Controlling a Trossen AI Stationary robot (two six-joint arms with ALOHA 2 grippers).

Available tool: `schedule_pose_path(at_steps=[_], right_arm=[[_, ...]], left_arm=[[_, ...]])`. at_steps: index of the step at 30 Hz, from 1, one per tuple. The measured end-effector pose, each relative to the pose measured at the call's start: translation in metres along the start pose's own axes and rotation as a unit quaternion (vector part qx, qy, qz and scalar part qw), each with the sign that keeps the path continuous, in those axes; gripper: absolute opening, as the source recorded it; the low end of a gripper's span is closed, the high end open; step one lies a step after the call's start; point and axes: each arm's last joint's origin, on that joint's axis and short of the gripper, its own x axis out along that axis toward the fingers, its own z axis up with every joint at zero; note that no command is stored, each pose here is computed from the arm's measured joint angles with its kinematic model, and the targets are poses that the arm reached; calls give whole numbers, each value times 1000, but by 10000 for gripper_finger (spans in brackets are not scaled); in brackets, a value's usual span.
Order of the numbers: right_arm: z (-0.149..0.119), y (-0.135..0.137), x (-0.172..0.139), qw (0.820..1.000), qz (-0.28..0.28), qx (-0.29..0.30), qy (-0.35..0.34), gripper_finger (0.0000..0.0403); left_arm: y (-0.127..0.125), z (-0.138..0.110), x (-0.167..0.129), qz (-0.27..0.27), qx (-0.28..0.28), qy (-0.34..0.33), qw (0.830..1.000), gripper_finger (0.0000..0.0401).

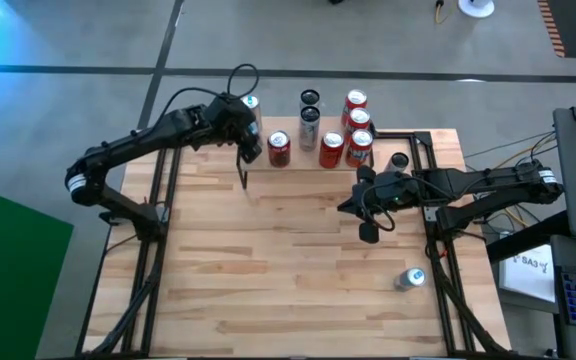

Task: Place canned beverage on shelf
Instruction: Put the bottom blue soda can on the shelf

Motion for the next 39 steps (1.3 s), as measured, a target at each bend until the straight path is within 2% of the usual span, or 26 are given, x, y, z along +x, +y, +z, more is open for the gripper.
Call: schedule_pose_path(at_steps=[27,32,39], right_arm=[[0,0,0,1000,0,3,0,9],[0,0,0,1000,0,7,0,9],[0,0,0,1000,0,7,0,9]], left_arm=[[10,0,10,14,-20,9,1000,233],[9,-1,19,-9,-19,24,999,233],[10,-3,20,-7,-19,32,999,233]])
